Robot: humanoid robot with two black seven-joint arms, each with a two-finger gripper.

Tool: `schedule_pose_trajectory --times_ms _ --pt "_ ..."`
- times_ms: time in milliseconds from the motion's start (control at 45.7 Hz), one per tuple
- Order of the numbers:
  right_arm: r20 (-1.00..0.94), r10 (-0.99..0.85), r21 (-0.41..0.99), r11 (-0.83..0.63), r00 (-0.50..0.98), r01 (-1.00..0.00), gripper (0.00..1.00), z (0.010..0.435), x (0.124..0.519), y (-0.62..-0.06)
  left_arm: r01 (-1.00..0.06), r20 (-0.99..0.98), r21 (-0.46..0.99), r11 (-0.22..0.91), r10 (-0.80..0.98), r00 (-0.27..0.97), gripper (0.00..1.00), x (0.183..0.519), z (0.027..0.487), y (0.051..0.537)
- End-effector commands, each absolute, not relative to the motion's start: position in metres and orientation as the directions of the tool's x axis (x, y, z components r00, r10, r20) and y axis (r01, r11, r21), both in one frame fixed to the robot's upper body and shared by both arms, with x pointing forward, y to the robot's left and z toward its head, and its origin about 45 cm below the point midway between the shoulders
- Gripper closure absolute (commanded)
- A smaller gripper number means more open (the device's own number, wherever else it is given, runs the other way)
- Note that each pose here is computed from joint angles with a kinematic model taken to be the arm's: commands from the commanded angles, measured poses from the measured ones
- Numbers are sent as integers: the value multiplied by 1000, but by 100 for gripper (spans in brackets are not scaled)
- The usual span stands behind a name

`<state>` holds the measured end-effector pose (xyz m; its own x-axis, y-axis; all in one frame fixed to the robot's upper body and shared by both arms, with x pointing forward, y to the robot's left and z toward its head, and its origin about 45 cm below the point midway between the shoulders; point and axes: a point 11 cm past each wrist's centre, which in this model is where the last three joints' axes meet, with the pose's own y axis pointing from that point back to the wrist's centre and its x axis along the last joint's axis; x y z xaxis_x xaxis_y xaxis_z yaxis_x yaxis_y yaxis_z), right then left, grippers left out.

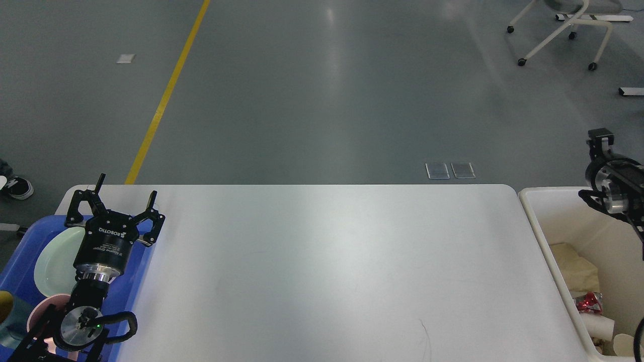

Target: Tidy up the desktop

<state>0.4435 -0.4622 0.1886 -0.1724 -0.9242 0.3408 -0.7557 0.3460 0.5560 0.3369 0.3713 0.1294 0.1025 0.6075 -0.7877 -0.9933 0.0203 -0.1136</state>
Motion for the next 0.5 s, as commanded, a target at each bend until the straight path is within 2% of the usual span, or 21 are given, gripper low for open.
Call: schedule_pose_trajectory --times_ms 0,109,197,328,481 --pt "212 -964 492 247 -161 -835 0 187 444 -437 -993 -788 -114 21 607 103 4 337 129 371" --pt "-22 -980 378 173 -196 -910 0 190 434 -417 -993 -788 -114 21 607 103 4 337 129 371" --pt "-196 -949 310 181 -249 -933 0 180 420 -409 -993 -788 -114 21 607 103 4 337 129 371" --pt "-281 -921 251 201 -270 -947 0 140 393 -389 -993 -788 -114 21 607 103 4 337 129 371" --pt "-407 -902 88 117 -143 -989 0 127 363 -387 -993 -788 -114 21 607 103 4 337 129 371"
